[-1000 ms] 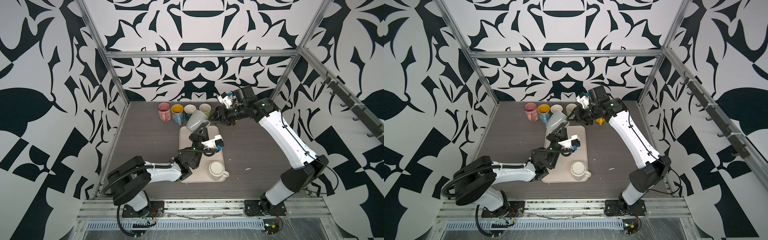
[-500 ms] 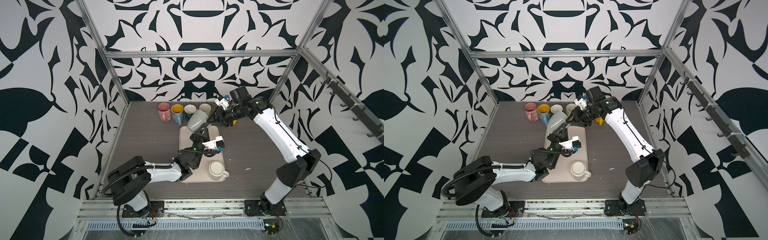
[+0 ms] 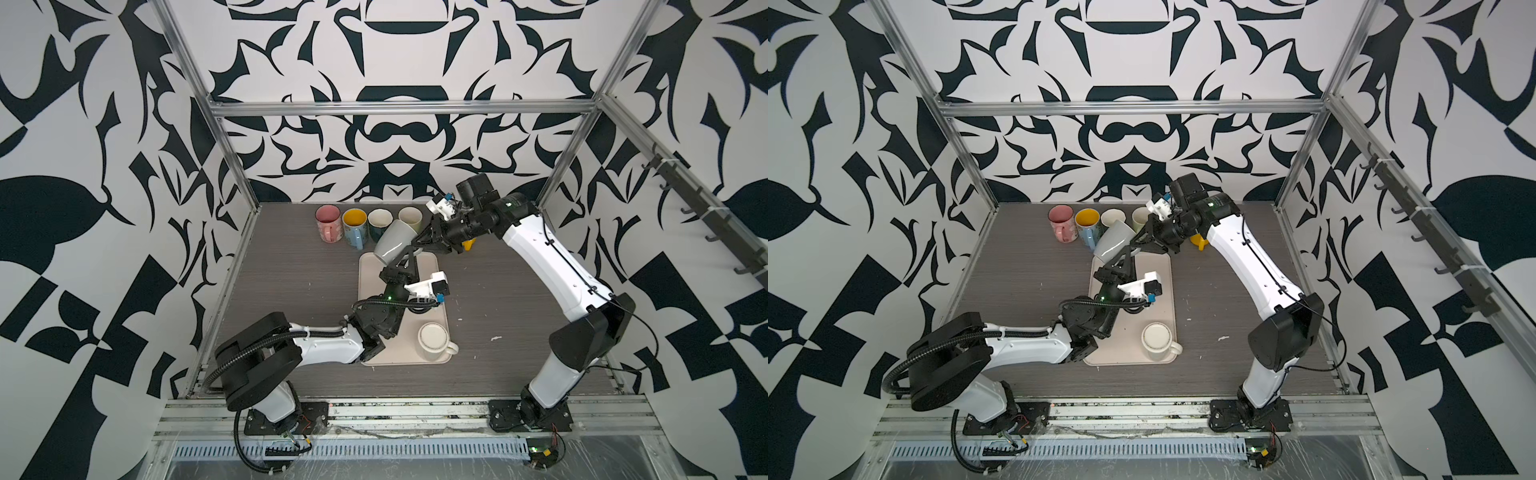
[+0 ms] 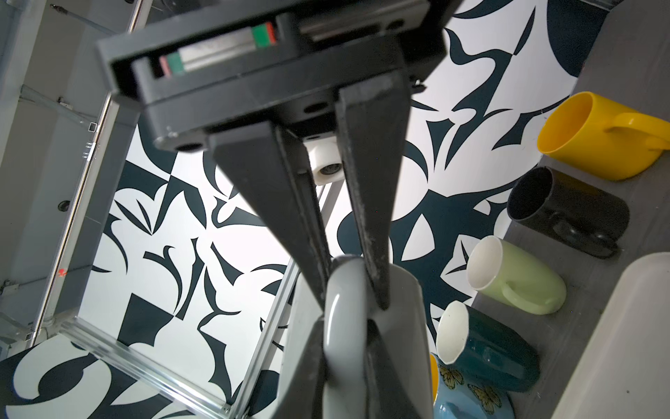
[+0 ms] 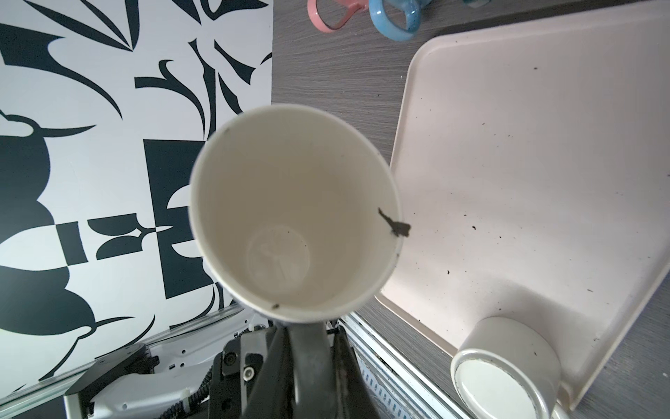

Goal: Turn the mug right side up
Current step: 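Grasp the grey mug's handle with the right gripper while the left gripper holds it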

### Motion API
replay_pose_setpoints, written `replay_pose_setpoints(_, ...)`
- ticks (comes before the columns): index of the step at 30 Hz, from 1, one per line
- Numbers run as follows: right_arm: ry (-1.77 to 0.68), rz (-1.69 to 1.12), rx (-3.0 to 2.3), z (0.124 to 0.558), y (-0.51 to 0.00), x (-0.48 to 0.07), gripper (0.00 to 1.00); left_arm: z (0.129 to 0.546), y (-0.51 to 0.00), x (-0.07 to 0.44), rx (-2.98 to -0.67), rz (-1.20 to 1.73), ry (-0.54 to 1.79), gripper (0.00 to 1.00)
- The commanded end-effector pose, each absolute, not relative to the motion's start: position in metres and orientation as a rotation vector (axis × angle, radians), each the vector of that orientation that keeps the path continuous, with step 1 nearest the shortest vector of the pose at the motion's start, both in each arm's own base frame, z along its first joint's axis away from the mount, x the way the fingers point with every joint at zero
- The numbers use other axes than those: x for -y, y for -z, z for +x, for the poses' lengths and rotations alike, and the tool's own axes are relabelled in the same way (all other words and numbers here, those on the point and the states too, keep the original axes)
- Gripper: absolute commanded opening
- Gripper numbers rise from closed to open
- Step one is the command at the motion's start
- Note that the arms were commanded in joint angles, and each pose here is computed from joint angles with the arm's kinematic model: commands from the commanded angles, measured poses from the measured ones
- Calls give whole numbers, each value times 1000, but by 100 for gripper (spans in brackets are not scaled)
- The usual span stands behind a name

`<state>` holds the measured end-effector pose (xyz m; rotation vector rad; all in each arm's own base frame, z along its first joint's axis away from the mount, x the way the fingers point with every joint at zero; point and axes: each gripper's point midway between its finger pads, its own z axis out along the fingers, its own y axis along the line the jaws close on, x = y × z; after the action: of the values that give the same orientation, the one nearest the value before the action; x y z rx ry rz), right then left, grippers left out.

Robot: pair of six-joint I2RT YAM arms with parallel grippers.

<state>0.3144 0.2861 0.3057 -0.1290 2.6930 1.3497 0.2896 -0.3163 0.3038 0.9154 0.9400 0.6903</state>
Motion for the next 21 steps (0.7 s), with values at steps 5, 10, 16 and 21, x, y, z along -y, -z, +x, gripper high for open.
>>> replay_pose_setpoints(5, -1398, -148, -2670, 306, -312, -288, 0, 283, -338, 318, -878, 807, -653, 0)
replay_pose_setpoints(10, -1375, -155, -2649, 303, -313, -285, 0, 286, -337, 318, -894, 802, -669, 0)
replay_pose_setpoints(16, -1347, -154, -2595, 302, -316, -279, 0, 290, -337, 316, -921, 787, -689, 14)
replay_pose_setpoints(21, -1349, -138, -2545, 305, -319, -278, 0, 292, -336, 314, -938, 777, -697, 29)
